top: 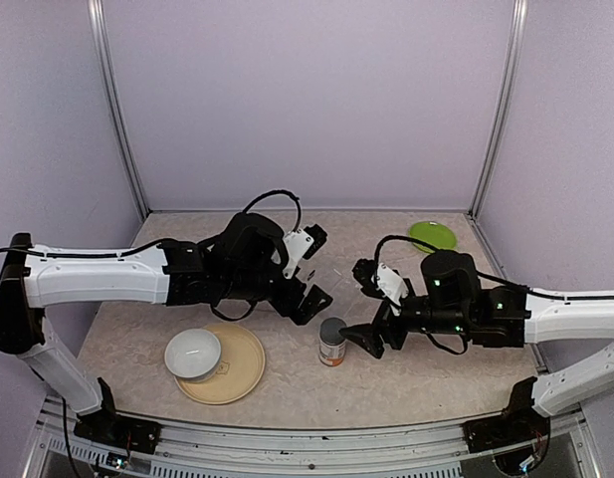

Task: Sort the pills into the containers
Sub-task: Pick up the pill bottle from the center of the board.

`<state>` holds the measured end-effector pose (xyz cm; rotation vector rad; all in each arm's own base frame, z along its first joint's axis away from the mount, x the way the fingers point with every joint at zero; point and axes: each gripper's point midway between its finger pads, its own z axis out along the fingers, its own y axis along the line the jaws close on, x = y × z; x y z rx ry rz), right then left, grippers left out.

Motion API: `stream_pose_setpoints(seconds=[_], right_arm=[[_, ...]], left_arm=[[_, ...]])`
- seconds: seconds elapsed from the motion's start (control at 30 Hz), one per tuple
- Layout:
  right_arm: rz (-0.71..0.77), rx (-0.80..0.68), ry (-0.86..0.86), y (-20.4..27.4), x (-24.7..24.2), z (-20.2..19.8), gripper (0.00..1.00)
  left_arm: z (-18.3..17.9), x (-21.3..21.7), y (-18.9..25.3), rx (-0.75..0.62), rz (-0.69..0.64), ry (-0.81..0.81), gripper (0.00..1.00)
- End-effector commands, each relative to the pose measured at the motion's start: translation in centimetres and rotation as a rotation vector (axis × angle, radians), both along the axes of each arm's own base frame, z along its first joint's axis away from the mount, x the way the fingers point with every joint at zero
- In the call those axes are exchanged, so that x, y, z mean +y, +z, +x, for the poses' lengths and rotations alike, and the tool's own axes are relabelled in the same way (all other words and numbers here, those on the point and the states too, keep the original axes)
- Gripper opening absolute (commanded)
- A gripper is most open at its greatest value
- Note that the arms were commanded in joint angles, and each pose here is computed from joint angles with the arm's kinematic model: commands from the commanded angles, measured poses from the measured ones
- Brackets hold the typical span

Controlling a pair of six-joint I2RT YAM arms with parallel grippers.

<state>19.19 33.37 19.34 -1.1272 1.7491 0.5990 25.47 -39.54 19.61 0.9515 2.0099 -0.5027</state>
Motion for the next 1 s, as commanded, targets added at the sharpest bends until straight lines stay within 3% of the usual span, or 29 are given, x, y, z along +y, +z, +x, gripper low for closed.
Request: stream_pose_setpoints(seconds=[0.0, 0.27, 0.5, 0.87, 0.97], right_arm=[[-0.008, 0.012, -0.068, -0.5, -2.6, -0.2, 1.0], [-0.03, 0.034, -0.328, -1.0, -7.3, 2.5, 1.0], [0.004, 0.045, -0.377, -0.9, -8.6, 3.0, 1.0], [0.005, 0.05, -0.392, -1.2, -9.1, 3.1, 1.0], [0.002, 0.048, -0.395, -1.3, -9.1, 3.2, 1.0]], left_arm=[[-2.4, -2.5, 0.4, -0.029, 0.024, -0.239, 0.99], [-4.9, -4.1, -3.3, 0.07, 0.123, -0.433, 0.99], [-4.9, -4.8, -6.3, 0.104, 0.225, -0.463, 0.97], [-5.0, -5.6, -7.5, 0.133, 0.232, -0.484, 0.82], [-4.9, -5.8, -7.7, 0.136, 0.228, -0.484, 0.73]])
